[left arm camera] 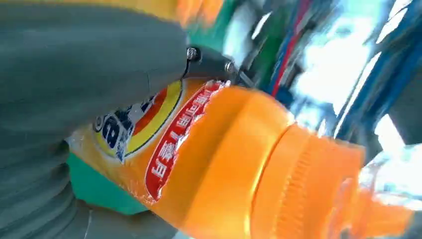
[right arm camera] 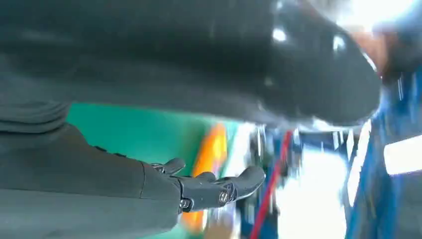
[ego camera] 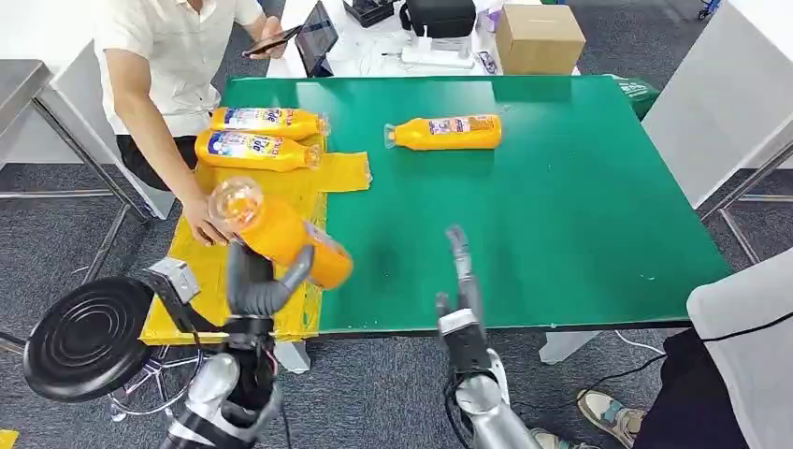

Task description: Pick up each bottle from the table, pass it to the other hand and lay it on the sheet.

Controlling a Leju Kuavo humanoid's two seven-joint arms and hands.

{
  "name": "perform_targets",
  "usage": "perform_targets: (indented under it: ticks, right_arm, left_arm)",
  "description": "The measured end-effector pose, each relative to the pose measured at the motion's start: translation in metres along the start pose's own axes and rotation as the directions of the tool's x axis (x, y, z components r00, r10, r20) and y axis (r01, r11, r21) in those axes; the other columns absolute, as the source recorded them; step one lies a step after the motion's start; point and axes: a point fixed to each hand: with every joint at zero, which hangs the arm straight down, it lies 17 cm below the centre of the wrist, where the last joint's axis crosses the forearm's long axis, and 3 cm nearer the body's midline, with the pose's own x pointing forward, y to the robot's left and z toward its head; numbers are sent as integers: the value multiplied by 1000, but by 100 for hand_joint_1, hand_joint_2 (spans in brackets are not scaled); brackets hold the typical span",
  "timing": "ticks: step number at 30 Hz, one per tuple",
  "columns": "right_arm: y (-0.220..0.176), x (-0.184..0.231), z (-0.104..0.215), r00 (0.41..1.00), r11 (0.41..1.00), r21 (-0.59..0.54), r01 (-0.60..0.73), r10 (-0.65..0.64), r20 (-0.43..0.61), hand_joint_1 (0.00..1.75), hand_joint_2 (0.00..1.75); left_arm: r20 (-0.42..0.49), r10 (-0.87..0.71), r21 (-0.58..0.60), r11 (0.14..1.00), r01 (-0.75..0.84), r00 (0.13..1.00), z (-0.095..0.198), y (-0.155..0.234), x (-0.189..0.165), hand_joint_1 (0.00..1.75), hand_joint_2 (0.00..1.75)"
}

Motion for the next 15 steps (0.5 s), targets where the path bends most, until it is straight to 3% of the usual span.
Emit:
perform_targets:
  ticks: [3, 7, 11, 13, 15]
  right_arm:
    - [-35, 28, -11, 996, 987, -153, -55, 65, 63, 0, 0]
    - [-70, 86, -32, 974, 953, -298, -62, 123, 190, 0, 0]
    - [-101, 110, -40, 967, 916, -401, -24, 123, 224, 0, 0]
    - [-105, 110, -41, 970, 909, -418, 0, 101, 219, 0, 0]
    - [-107, 108, -42, 975, 904, -427, 24, 74, 212, 0, 0]
  left_arm:
    - [83, -289, 38, 957, 287, 954, -18, 23, 5, 175, 175]
    - [93, -447, -1, 893, 449, 890, -37, 25, -7, 175, 175]
    - [86, -591, -38, 802, 596, 802, -50, 25, -22, 175, 175]
    - [101, -737, -64, 665, 744, 668, -57, 23, -35, 175, 175]
    - [147, -894, -87, 414, 906, 423, -62, 21, -57, 175, 175]
